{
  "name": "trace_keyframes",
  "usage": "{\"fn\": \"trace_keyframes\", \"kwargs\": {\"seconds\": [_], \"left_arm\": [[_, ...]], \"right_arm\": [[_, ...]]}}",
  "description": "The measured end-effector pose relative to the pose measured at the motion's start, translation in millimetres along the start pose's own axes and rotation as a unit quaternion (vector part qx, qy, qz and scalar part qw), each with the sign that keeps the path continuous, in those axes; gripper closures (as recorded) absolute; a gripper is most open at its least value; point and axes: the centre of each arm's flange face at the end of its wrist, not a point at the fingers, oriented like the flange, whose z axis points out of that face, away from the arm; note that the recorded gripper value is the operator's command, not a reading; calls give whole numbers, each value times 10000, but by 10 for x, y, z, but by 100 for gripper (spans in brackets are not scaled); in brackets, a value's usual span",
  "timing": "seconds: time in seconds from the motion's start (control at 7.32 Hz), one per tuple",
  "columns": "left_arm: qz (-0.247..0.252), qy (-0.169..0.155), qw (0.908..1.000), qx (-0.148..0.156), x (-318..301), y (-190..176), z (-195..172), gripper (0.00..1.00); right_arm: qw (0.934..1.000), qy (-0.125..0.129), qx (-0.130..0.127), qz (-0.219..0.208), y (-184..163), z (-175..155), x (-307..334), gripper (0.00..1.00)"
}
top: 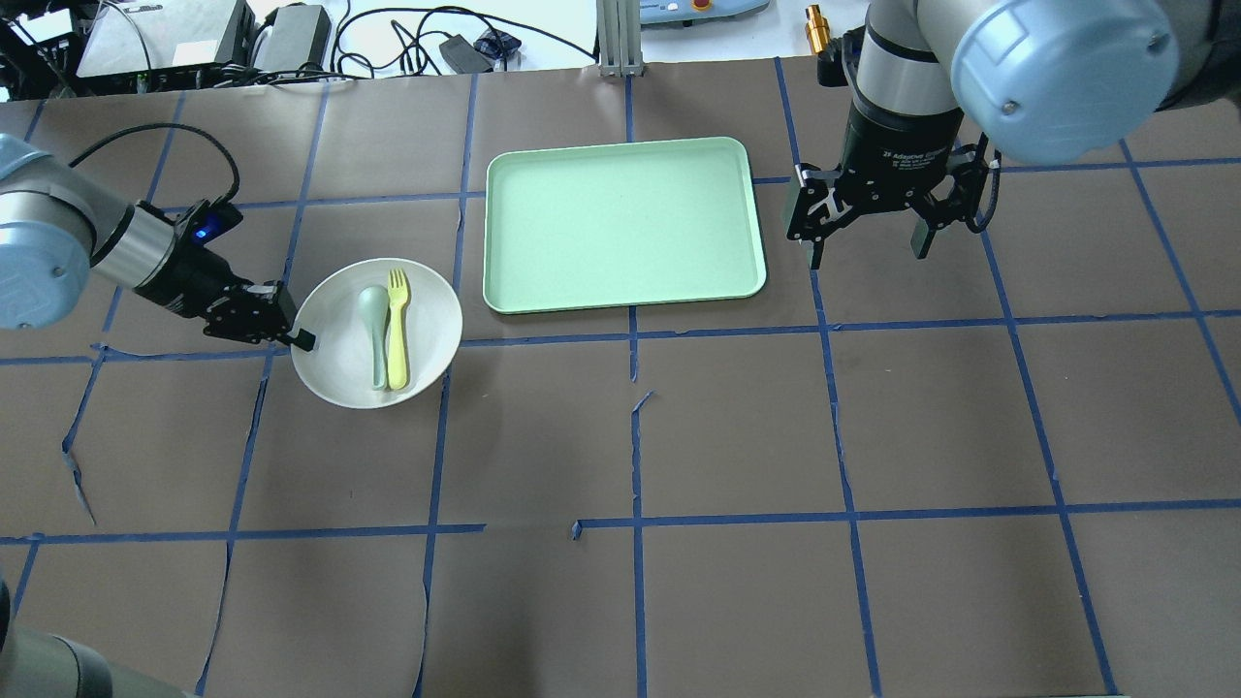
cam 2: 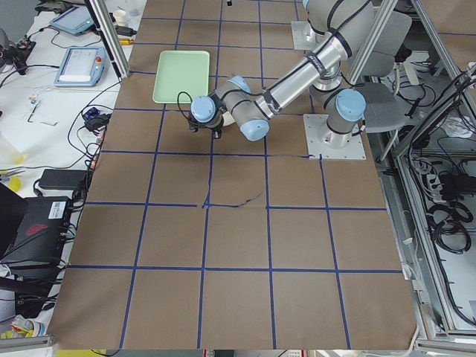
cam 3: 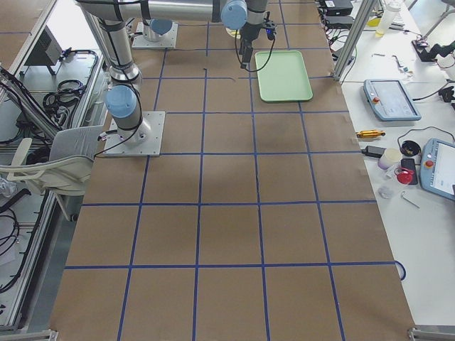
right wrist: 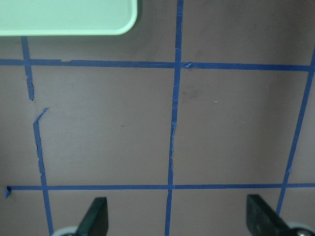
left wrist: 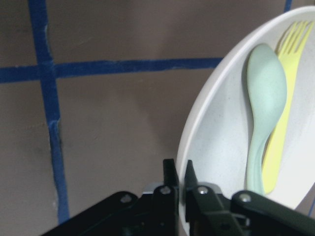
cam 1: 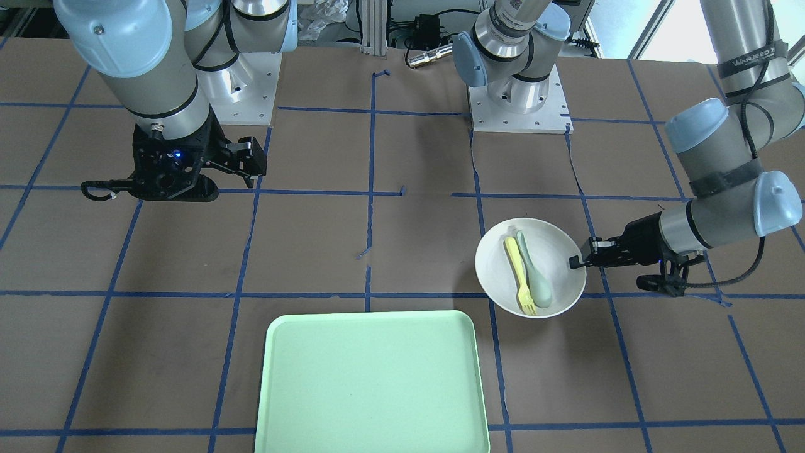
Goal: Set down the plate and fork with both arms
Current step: 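Carry the plate onto the mint-green tray and lower it with left gripper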
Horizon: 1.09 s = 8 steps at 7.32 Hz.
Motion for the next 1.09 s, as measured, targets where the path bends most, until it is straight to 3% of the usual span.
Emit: {"fn": "trace_keyframes", "kwargs": {"seconds": [0.41,0.68,1.09], "left_arm": [[74,120,9997,211,1251,-804,376,100],[293,330,9982,395,1653,-1209,872,100],[714,381,9956,477,1966,-1557,1413,100]], "right_arm": [[10000,-4,6,-5,-7,6,2,0],[10000,-13,-18,-4,-15,32,-2,0],[10000,-21,-76,1,-33,98,-8,0]]}}
